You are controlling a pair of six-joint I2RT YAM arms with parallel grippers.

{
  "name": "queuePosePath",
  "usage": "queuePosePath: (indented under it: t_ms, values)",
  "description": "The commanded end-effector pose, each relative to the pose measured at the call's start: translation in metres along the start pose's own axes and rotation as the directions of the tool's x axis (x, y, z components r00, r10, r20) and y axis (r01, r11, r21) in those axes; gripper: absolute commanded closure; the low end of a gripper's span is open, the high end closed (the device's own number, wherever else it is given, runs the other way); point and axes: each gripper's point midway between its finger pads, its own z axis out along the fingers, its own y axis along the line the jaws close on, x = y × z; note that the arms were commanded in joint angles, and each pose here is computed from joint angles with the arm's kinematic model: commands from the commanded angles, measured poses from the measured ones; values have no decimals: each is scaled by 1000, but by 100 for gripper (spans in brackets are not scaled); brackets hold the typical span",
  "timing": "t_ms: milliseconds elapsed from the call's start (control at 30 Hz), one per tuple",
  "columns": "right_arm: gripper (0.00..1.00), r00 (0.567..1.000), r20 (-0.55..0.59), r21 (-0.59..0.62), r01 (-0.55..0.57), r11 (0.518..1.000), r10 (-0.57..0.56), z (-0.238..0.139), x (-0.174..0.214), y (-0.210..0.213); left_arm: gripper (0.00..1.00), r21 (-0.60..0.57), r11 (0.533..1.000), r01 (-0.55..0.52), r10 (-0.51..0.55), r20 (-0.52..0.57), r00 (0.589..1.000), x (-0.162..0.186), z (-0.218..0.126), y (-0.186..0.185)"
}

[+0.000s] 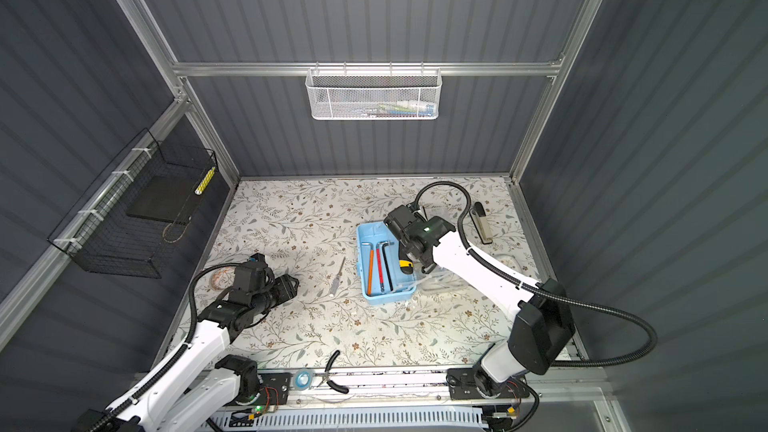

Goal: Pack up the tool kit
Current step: 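Lift the yellow-handled screwdriver with the right gripper and carry it over the box, then lower the yellow-handled screwdriver into the box and open the right gripper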

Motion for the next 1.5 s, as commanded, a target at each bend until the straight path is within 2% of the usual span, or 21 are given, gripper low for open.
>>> queuePosePath:
  t_ms: [0,200,533,633,833,1000,1167,1267,1367,1467]
  values:
    - [100,999,-33,88,27,996,-24,13,7,-12,37,27,999,-21,20,19,1000,-7,-2,-6]
    - [100,996,-87,117,35,992,-25,29,16,-19,37,18,1000,-23,23,12,1000,-4,-1,-4]
    - [98,994,-108,94,2,996,8,40,26,-24,37,15,1000,-19,19,4,1000,-4,5,-4]
    - [92,993,-121,92,-8,996,19,45,30,-26,37,17,1000,-13,13,3,1000,-5,7,-5]
    - [67,992,-119,84,-20,996,30,46,31,-27,37,20,1000,-8,8,0,1000,-4,7,-5]
    - [56,993,-106,80,-33,996,42,44,26,-30,37,23,1000,-9,9,3,1000,-6,6,-7]
    - [56,996,-68,134,-50,990,59,21,10,-42,37,24,1000,-12,12,-1,1000,-6,7,-7]
    - [57,997,10,129,-71,989,70,-6,-9,-42,37,28,1000,-15,15,-2,1000,-7,6,-9]
    - [65,990,88,24,-108,994,106,-34,-26,-26,37,32,999,-14,14,1,1000,-8,4,-10]
    - [66,976,151,-149,-137,979,159,-63,-37,7,37,35,999,-16,16,-2,1000,-9,3,-12]
